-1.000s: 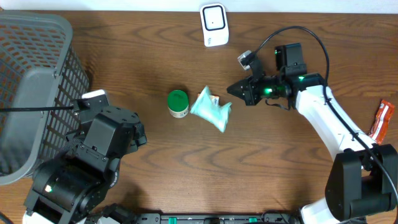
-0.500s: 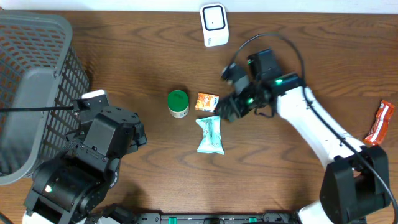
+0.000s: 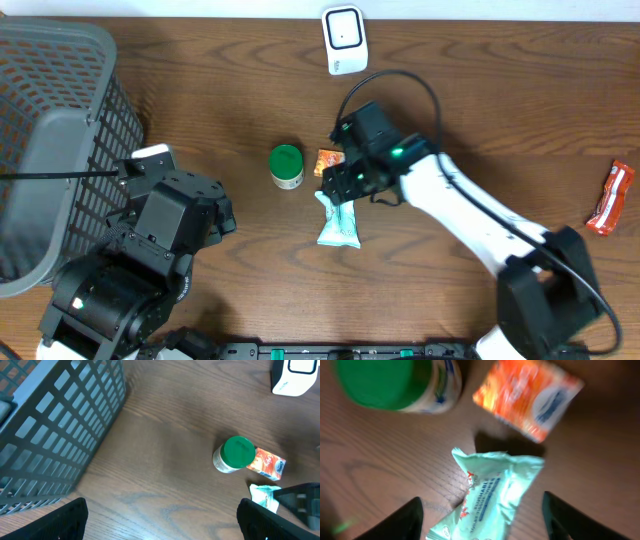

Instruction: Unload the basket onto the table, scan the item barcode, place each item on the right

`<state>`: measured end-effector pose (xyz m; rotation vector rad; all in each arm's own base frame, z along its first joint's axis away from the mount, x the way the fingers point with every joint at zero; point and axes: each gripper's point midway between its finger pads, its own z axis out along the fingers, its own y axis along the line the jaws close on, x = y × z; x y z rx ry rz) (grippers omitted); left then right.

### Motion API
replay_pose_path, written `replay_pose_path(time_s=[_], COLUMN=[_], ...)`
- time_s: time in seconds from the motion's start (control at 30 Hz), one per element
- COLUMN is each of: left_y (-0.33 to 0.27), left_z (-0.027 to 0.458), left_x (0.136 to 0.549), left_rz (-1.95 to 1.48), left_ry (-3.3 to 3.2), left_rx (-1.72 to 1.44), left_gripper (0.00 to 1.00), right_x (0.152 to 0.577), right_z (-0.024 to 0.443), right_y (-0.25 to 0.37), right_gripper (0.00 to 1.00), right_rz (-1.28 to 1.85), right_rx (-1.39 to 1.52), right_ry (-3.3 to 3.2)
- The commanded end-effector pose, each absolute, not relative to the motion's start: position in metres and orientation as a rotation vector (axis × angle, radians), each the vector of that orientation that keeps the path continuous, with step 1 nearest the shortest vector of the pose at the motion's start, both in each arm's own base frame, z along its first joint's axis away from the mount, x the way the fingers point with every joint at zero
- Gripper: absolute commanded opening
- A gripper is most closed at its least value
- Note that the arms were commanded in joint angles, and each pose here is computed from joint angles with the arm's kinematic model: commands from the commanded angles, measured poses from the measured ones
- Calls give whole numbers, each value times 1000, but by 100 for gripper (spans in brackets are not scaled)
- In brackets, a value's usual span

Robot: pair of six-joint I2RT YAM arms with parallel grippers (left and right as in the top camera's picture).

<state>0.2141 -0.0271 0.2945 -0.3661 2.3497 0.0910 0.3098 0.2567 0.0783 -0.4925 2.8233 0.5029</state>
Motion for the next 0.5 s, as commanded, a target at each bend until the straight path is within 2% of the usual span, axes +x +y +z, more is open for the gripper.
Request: replay_pose_path(time_s=[0.0,0.2,0.4,0.47], left_y=[-23,-23,-23,-23], left_z=[297,297,297,297], left_x=[214,214,214,214], left_rz=[110,110,110,110], left_ry=[2338,2338,2338,2338], left_rx=[-370,-371,-370,-370], left_gripper=[95,95,95,95], right_x=[296,279,270,269], right_z=[48,35,27,23], right_y=[271,268,255,254], right_gripper=[61,53,58,57], right_rz=[440,304,190,175], right_rx=[-353,-342,-350,-350], right_ry=[2936,2991,3025,3035])
